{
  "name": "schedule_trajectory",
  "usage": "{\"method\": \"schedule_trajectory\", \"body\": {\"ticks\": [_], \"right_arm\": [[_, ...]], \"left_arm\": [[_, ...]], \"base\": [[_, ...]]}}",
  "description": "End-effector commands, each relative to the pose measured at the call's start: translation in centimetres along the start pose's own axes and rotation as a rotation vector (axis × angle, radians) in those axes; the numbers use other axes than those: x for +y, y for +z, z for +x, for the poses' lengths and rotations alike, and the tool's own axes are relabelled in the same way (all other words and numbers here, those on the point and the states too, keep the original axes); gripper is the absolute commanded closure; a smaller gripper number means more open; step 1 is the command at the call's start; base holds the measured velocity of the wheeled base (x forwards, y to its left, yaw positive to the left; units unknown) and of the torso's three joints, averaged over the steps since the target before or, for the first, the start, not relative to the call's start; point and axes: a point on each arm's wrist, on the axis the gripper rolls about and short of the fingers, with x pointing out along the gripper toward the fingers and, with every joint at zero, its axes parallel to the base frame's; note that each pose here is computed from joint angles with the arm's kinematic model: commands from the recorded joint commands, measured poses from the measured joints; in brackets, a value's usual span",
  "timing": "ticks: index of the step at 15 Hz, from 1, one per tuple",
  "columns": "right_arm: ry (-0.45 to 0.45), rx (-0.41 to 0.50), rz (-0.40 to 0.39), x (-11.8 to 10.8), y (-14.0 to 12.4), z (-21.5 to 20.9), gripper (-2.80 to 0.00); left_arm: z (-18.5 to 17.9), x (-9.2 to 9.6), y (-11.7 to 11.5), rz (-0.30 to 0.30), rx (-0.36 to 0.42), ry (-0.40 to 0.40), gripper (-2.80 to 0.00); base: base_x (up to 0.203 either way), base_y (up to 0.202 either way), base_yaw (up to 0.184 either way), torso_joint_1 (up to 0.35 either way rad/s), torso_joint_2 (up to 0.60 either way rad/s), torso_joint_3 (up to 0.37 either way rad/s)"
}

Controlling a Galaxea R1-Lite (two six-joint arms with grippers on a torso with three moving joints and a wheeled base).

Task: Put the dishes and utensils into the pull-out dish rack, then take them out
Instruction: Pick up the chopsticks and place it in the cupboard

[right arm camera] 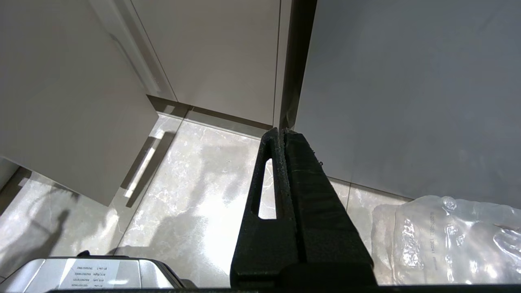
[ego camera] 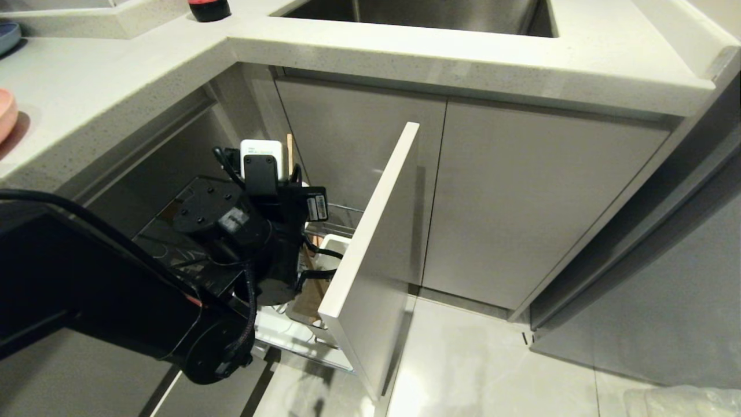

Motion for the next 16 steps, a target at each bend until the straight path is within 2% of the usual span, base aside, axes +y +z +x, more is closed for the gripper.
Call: {"method": "schedule_trajectory", "body": {"ticks": [1,10,16], "right_arm": [[0.001,0.000,0.000,0.0,0.0,0.0,0.00],[0.001,0.000,0.000,0.0,0.0,0.0,0.00],[0.001,0.000,0.000,0.0,0.0,0.0,0.00]], "left_arm": [[0.3,-0.2,-0.7,-0.003,0.011,0.007,0.00],[1.8,-1.0,-1.8,-0.031,0.006,0.024,0.00],[2.9,-1.5,-3.1,-0.022,0.017,0.035,0.00]], "base": [[0.000,0.000,0.000,0.000,0.00,0.000],[0.000,0.000,0.000,0.000,0.00,0.000],[0.000,0.000,0.000,0.000,0.00,0.000]]}}
